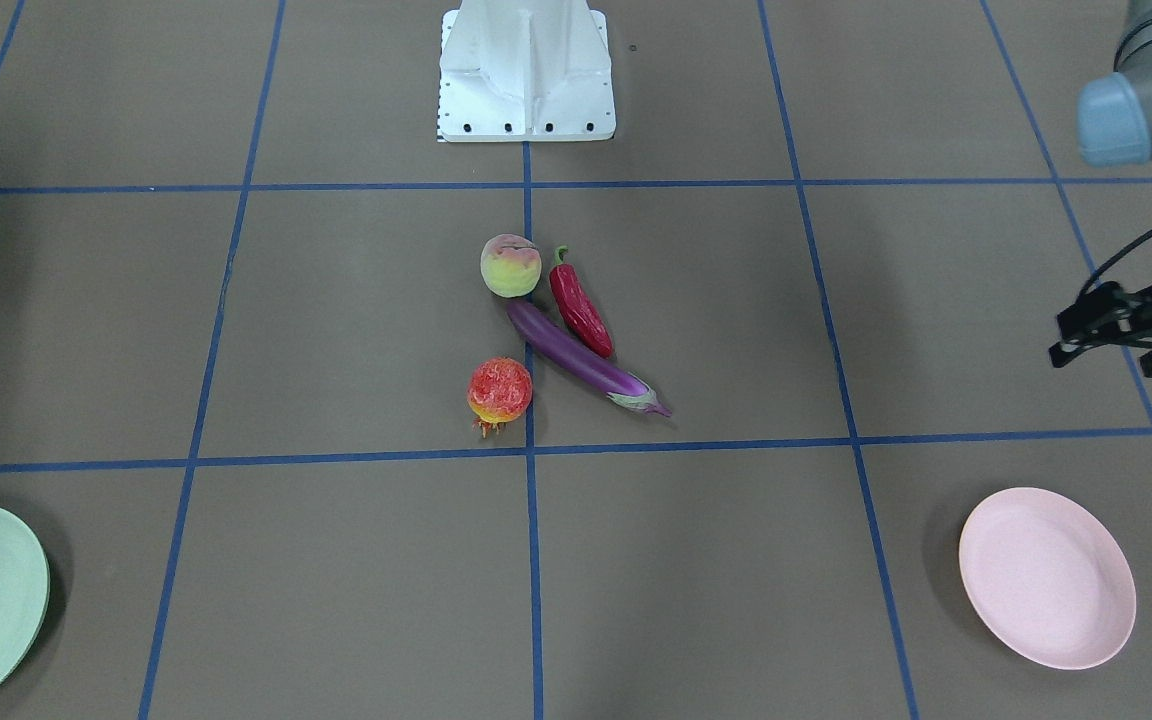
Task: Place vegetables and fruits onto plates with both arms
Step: 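Reach the left gripper down to the red chili pepper and grasp it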
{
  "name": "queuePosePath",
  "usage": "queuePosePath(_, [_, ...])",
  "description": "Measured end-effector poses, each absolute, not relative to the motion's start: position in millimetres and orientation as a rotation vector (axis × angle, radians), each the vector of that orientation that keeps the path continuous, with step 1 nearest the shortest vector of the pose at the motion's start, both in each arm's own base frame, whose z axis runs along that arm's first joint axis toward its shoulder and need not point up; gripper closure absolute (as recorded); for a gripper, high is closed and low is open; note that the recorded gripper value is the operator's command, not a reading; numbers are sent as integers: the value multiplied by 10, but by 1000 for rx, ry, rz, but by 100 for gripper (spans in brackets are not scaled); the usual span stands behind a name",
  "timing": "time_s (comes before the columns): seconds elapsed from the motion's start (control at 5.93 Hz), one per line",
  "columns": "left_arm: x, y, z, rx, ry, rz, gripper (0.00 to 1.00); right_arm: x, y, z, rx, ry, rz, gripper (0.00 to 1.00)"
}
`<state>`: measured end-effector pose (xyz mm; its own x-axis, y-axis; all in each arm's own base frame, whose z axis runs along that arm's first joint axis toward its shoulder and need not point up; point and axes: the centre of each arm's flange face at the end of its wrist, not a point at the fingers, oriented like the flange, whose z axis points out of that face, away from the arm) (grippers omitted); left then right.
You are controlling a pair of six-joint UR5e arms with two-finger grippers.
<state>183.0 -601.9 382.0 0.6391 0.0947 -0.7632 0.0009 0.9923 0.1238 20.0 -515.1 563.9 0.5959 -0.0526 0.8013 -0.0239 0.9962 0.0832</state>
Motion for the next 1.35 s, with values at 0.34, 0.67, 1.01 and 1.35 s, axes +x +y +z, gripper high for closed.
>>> queuePosePath(0.34, [3163, -5791, 3033, 47, 888, -28, 0, 172, -5148, 5598, 91, -962, -22, 0])
queuePosePath(0.67, [4096, -5390, 2404, -28, 916, -154, 0, 16, -5220, 5513, 82, -966, -37, 0])
queuePosePath(1.01, [4760, -4959, 2131, -61, 907, -235, 0, -620, -5599, 4839, 48, -989, -9, 0])
queuePosePath(1.35, [5360, -4749, 2150, -57, 915, -243, 1, -1313, -5877, 4030, 9, -1027, 31, 0])
